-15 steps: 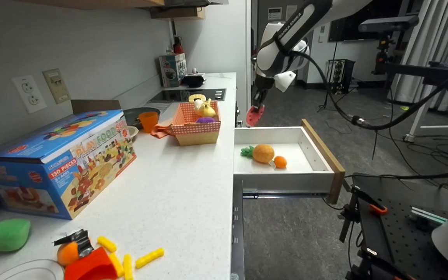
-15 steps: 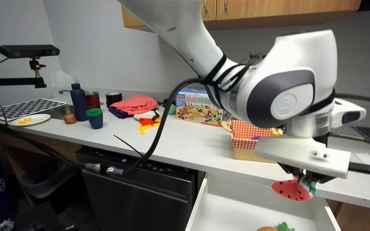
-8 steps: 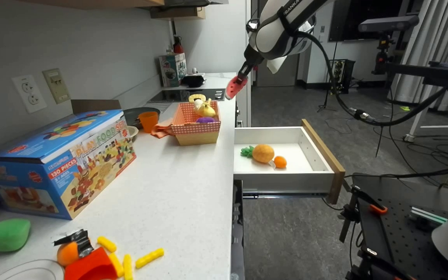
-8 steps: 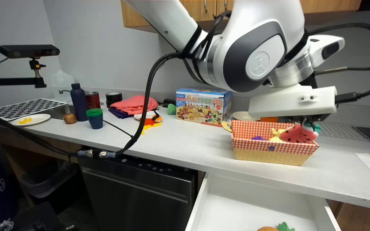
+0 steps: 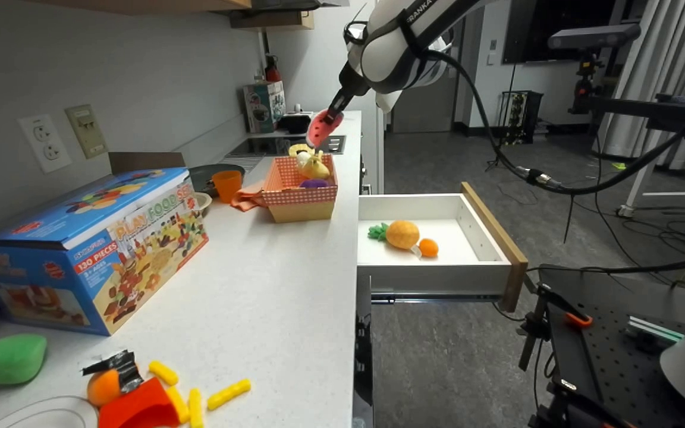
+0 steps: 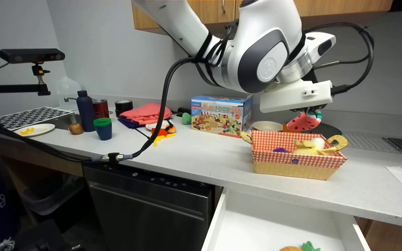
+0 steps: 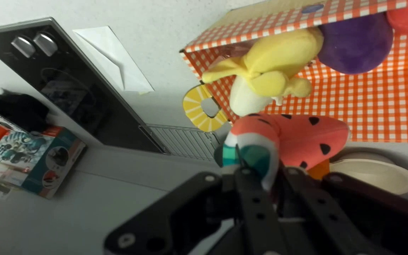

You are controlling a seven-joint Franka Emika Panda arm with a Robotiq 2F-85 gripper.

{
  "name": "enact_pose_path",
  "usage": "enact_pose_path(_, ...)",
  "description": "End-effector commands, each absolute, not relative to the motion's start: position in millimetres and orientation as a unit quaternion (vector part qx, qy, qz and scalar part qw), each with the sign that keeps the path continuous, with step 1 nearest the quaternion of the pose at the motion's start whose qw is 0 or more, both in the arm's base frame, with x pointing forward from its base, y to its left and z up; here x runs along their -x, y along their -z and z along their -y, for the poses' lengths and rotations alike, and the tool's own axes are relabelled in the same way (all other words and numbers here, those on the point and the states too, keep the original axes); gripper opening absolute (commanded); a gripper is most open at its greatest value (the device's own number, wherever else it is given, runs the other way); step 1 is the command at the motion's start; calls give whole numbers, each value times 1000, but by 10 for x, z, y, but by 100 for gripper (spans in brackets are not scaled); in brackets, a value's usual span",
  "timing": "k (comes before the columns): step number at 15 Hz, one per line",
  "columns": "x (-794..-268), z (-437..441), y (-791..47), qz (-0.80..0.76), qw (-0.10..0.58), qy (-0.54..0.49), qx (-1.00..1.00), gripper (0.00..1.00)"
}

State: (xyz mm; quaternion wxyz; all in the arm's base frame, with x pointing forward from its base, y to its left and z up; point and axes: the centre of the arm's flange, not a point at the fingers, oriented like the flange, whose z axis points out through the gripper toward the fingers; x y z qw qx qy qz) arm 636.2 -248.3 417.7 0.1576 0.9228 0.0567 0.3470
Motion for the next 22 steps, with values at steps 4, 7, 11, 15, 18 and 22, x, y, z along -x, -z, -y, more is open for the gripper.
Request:
enact_pose_path(4,-6920,2408,-3846,-93,129,-347,-924,3)
enact_pose_path(7,-6963,2379,-3799,-100,114,-343,-927,44)
enact_pose_path(11,-6933,2368,-3858,-96,106,-347,-927,76)
enact_pose_path(15,-6607,2447,-3890,-74,113,-323,-937,100)
enact_pose_path(18,-6335,2581,-3740,-57,106,-284,-951,100)
enact_pose_path(22,-6022,2906,-2993,-30,61,-213,-975,100)
